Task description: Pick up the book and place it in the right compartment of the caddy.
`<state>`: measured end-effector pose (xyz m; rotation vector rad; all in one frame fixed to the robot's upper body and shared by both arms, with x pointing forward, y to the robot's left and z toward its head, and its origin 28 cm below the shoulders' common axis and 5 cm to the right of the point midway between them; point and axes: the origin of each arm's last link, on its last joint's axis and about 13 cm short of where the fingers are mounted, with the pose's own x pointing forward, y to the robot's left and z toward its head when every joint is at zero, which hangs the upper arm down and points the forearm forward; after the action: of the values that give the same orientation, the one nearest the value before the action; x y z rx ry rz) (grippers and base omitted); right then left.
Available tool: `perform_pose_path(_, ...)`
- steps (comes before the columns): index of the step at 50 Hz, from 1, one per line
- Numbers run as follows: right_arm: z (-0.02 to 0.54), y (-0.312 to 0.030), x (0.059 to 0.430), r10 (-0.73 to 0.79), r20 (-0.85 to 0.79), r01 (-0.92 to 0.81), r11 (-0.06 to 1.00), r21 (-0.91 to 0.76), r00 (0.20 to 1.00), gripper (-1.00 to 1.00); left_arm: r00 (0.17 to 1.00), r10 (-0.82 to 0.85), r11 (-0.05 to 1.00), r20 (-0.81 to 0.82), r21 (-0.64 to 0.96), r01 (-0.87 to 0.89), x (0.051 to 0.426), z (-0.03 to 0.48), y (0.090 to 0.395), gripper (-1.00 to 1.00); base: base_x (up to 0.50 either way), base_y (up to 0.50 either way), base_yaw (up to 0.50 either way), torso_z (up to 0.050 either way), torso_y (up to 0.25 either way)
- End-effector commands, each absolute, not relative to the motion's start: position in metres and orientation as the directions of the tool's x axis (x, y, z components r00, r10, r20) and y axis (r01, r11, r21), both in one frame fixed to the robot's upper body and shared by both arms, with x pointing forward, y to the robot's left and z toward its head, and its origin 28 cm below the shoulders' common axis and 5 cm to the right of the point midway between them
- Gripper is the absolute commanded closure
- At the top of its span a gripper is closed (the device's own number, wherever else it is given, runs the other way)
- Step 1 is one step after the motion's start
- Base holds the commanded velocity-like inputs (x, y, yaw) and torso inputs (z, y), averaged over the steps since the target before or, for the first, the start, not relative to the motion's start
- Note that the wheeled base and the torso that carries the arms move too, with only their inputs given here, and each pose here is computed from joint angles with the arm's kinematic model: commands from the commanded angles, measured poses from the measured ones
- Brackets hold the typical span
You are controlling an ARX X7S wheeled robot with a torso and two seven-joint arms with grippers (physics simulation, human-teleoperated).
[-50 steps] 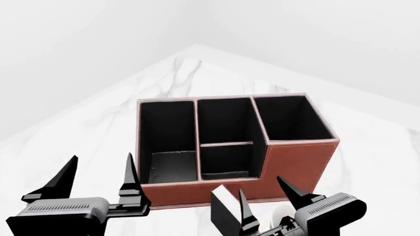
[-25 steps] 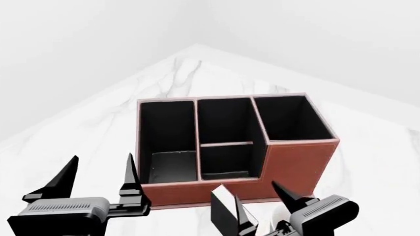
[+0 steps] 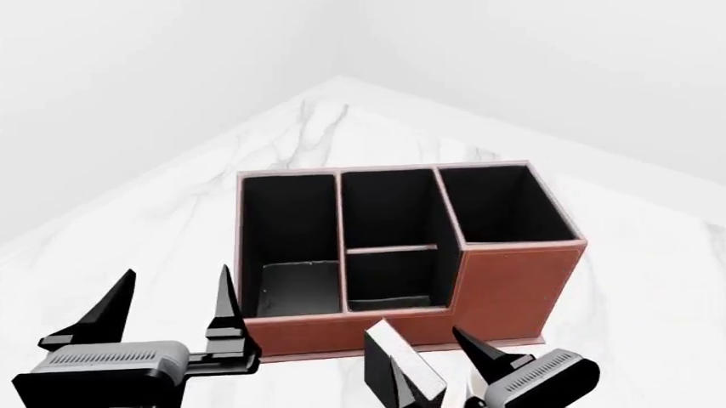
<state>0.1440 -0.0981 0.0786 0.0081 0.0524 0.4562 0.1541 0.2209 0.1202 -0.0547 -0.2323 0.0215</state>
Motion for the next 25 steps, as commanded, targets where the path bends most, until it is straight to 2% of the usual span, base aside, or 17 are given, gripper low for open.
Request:
perform_pose_path(1, 0.076, -0.096, 0.141, 0.457, -0.060, -0.457, 0.889, 0.024, 0.887, -1.00, 0.973, 0.029, 0.998, 0.229, -0.057, -0.016, 0.154, 0.120, 0.221, -1.00, 0.00, 0.00, 0.00, 0.000, 0.000)
perform_pose_path(25, 0.065, -0.097, 0.144, 0.451, -0.086, -0.451, 0.893, 0.020, 0.889, -1.00, 0.974, 0.031, 0.998, 0.226, -0.058, -0.018, 0.155, 0.120, 0.221, -1.00, 0.00, 0.00, 0.00, 0.000, 0.000)
